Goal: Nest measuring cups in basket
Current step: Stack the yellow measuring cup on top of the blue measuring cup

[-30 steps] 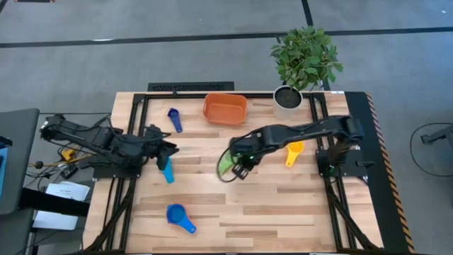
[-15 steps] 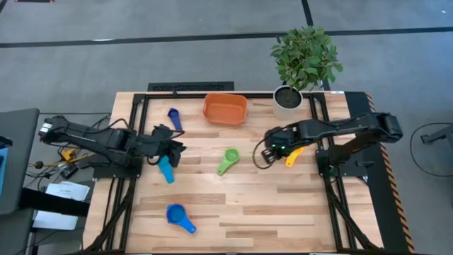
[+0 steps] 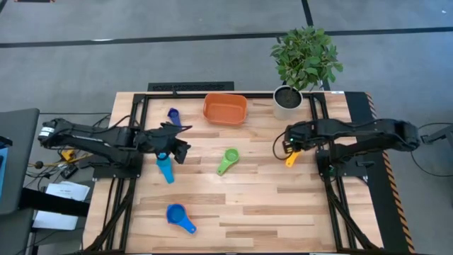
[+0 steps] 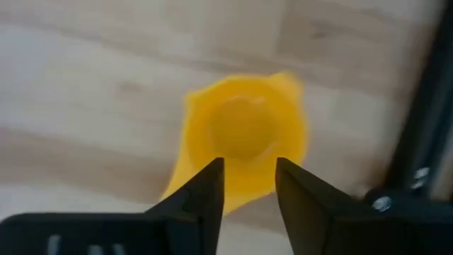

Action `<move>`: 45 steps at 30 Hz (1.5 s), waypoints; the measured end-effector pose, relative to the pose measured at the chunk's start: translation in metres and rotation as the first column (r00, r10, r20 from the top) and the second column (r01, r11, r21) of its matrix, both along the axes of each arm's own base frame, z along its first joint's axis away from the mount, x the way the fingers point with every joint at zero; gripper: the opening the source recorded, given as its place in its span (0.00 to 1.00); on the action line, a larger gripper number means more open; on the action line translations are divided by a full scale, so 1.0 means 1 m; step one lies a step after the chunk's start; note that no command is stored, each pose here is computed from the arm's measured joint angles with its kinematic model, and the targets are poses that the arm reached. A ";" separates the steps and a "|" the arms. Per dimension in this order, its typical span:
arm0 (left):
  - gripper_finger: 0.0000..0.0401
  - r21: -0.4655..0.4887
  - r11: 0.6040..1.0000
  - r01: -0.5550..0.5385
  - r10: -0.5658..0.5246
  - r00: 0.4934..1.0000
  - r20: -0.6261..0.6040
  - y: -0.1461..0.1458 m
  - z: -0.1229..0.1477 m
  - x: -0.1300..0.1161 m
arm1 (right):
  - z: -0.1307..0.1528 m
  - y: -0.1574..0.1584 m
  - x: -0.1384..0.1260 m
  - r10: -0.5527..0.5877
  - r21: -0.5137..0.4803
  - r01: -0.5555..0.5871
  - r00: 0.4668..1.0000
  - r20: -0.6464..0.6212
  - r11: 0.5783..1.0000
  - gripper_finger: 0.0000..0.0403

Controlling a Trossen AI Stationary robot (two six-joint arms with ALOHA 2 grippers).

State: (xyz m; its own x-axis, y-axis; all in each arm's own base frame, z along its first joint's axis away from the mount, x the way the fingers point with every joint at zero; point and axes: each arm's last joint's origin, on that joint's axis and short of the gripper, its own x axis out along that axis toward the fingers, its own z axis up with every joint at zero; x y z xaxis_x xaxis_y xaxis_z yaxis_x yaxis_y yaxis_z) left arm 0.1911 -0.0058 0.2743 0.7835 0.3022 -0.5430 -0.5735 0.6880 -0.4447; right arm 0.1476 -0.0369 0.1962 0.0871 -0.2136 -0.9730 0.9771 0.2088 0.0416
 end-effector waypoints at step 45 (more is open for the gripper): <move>0.26 -0.113 0.985 0.128 -0.134 0.990 -0.050 0.005 0.000 -0.001 | -0.019 -0.010 0.040 0.248 -0.063 -0.242 0.960 0.133 0.968 0.05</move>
State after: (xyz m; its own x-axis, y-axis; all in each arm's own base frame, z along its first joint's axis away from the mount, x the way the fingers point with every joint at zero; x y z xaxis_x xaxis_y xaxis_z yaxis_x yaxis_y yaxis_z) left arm 0.1901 -0.0012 0.2746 0.7793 0.1357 -0.6118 -0.5082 0.7080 -0.4903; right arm 0.1876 -0.0471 0.1775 0.2759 -0.2130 -0.9373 0.8811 0.4457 0.1580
